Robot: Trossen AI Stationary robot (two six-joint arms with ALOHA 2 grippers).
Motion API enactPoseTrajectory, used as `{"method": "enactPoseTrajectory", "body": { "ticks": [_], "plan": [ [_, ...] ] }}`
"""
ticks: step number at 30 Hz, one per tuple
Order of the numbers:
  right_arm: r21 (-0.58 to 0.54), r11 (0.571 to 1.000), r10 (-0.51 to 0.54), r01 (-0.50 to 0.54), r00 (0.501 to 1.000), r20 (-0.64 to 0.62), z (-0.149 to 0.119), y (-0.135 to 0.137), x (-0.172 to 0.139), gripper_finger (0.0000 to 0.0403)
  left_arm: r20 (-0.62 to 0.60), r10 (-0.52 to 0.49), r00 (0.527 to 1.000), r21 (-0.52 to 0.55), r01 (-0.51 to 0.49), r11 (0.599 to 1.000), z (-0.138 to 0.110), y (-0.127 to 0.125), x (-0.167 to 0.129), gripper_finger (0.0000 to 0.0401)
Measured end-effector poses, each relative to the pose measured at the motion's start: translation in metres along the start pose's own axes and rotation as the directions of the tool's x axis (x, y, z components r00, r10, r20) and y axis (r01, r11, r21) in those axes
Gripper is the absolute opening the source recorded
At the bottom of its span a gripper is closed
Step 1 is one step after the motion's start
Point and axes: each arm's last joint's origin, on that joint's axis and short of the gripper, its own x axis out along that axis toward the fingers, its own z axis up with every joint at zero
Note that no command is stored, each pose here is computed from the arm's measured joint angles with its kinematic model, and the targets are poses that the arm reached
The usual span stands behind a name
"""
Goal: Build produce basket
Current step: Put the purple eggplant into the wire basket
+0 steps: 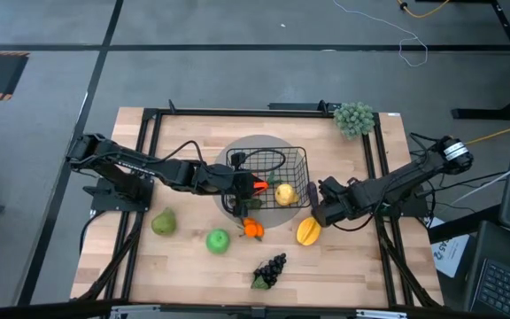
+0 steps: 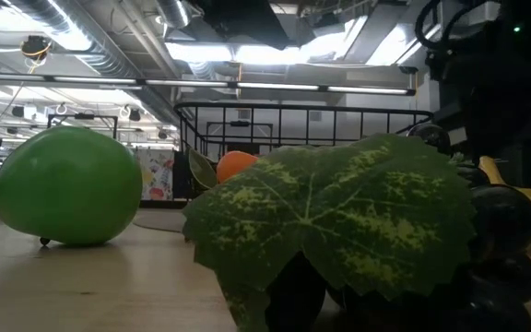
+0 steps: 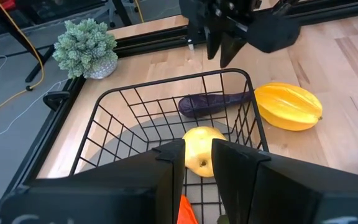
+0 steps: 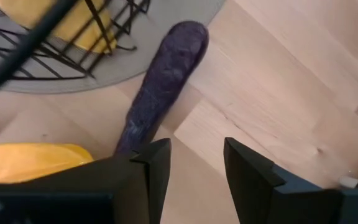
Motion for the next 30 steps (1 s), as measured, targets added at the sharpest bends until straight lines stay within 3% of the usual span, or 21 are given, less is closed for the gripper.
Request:
{"method": "enactPoseTrajectory", "body": {
  "ticks": [8,16,24,30],
  "plan": [
    [-0.02,0.995,-0.1,0.098,0.991,-0.094,-0.006,-0.003,0.007,0.0139,0.0,0.0,1.0,0.001,0.0,1.0,0.0,0.0,0.0,0.0069],
    [-0.004,0.97,-0.236,0.242,0.941,-0.244,-0.022,-0.017,-0.002,0.0139,0.0,0.0,1.0,0.003,0.0,1.0,0.0,0.0,0.0,0.0069],
    [-0.058,0.969,-0.245,0.239,0.913,-0.325,-0.041,-0.017,-0.009,0.0139,0.0,0.0,1.0,0.003,0.0,1.0,0.0,0.0,0.0,0.0069],
    [-0.087,0.978,-0.208,0.189,0.862,-0.462,-0.056,-0.013,-0.015,0.0139,0.0,0.0,1.0,0.002,0.0,1.0,0.0,0.0,0.0,0.0069]
  ]
}}
